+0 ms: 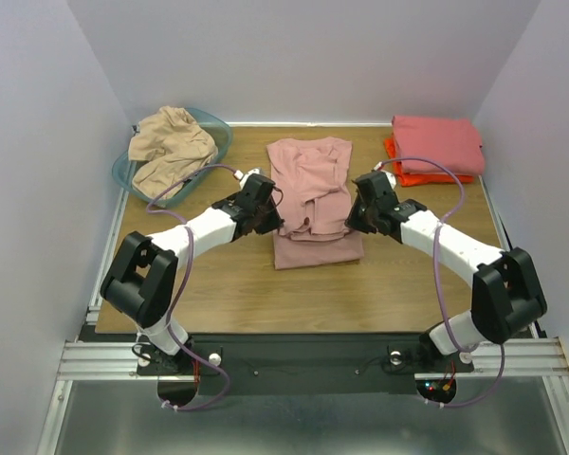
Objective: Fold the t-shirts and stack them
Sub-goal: Fold the tshirt, then neatly place the folded tshirt to the corner
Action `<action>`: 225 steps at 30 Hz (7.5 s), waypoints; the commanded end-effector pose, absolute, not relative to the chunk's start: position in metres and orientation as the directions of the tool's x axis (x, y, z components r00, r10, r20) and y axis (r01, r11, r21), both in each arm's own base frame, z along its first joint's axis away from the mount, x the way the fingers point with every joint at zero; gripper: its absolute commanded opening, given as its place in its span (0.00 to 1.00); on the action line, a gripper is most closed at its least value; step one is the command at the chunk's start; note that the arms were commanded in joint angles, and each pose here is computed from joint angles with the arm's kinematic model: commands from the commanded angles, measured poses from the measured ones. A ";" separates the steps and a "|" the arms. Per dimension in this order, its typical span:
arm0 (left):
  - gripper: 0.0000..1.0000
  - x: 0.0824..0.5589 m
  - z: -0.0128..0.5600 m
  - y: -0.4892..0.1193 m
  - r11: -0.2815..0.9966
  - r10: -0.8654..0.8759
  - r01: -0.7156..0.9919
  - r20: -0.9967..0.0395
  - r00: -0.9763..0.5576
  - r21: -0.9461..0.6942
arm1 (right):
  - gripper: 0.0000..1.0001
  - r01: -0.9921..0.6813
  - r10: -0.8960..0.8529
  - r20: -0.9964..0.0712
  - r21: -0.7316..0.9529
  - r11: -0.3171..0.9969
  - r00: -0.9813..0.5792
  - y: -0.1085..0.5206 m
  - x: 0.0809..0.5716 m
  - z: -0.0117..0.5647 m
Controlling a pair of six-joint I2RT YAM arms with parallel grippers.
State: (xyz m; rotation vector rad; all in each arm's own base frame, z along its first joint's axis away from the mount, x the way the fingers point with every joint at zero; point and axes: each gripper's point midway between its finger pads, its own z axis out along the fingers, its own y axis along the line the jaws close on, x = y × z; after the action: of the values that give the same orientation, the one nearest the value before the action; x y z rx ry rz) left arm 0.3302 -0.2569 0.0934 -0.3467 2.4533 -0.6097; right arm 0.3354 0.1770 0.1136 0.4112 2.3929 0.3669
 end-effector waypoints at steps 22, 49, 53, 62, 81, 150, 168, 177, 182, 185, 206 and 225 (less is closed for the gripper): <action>0.98 0.387 0.121 -0.222 0.890 -0.336 -0.066 -0.552 -0.763 -0.451 | 0.85 -0.001 0.231 -0.633 0.344 0.939 -0.739 0.176 0.403 0.127; 0.98 0.212 0.067 -0.147 0.790 -0.541 -0.262 -0.430 -0.722 -0.554 | 1.00 -0.322 -0.030 -0.686 0.302 0.897 -0.727 0.295 0.418 0.077; 0.98 0.212 0.068 -0.147 0.794 -0.536 -0.261 -0.430 -0.726 -0.549 | 1.00 -0.258 -0.011 -0.795 0.183 0.949 -0.606 0.288 0.469 0.103; 0.98 0.208 0.069 -0.145 0.780 -0.555 -0.270 -0.425 -0.715 -0.564 | 1.00 -0.189 -0.075 -0.924 -0.003 0.982 -0.376 0.277 0.562 0.173; 0.90 0.281 0.068 -0.222 0.793 -0.393 -0.072 -0.418 -0.819 -0.605 | 0.99 0.110 0.373 -0.558 0.448 0.888 -0.741 0.175 0.322 0.073; 0.00 0.395 0.181 -0.238 0.846 -0.410 -0.029 -0.614 -0.675 -0.533 | 0.00 0.116 0.356 -0.727 0.359 0.926 -0.587 0.136 0.454 0.224; 0.76 0.465 0.120 -0.213 0.861 -0.433 -0.155 -0.540 -0.721 -0.484 | 0.63 0.050 0.292 -0.647 0.365 0.930 -0.705 0.157 0.531 0.147; 0.94 0.443 0.135 -0.216 0.829 -0.459 -0.121 -0.541 -0.704 -0.545 | 1.00 -0.035 0.232 -0.647 0.372 0.928 -0.727 0.160 0.500 0.159; 0.94 0.401 0.111 -0.216 0.837 -0.424 -0.118 -0.498 -0.756 -0.534 | 1.00 -0.139 0.057 -0.656 0.244 0.960 -0.752 0.145 0.472 0.133; 0.94 0.380 0.113 -0.215 0.834 -0.424 -0.109 -0.504 -0.753 -0.541 | 1.00 -0.212 -0.038 -0.646 0.195 0.958 -0.762 0.142 0.463 0.116; 0.96 0.242 0.060 -0.146 0.793 -0.548 -0.291 -0.418 -0.725 -0.535 | 0.86 -0.340 -0.261 -0.546 0.046 0.939 -0.796 0.189 0.467 0.010; 0.98 0.238 0.092 -0.106 0.818 -0.567 -0.350 -0.543 -0.619 -0.456 | 0.01 -0.205 -0.251 -0.642 -0.147 0.968 -0.724 0.175 0.490 0.031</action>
State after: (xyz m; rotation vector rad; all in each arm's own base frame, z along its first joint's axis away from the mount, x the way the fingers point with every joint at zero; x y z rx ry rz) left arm 0.2317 -0.1227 0.0760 -0.6716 2.3420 -0.5124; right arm 0.4876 0.2070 0.0376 -0.3130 2.3911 0.1239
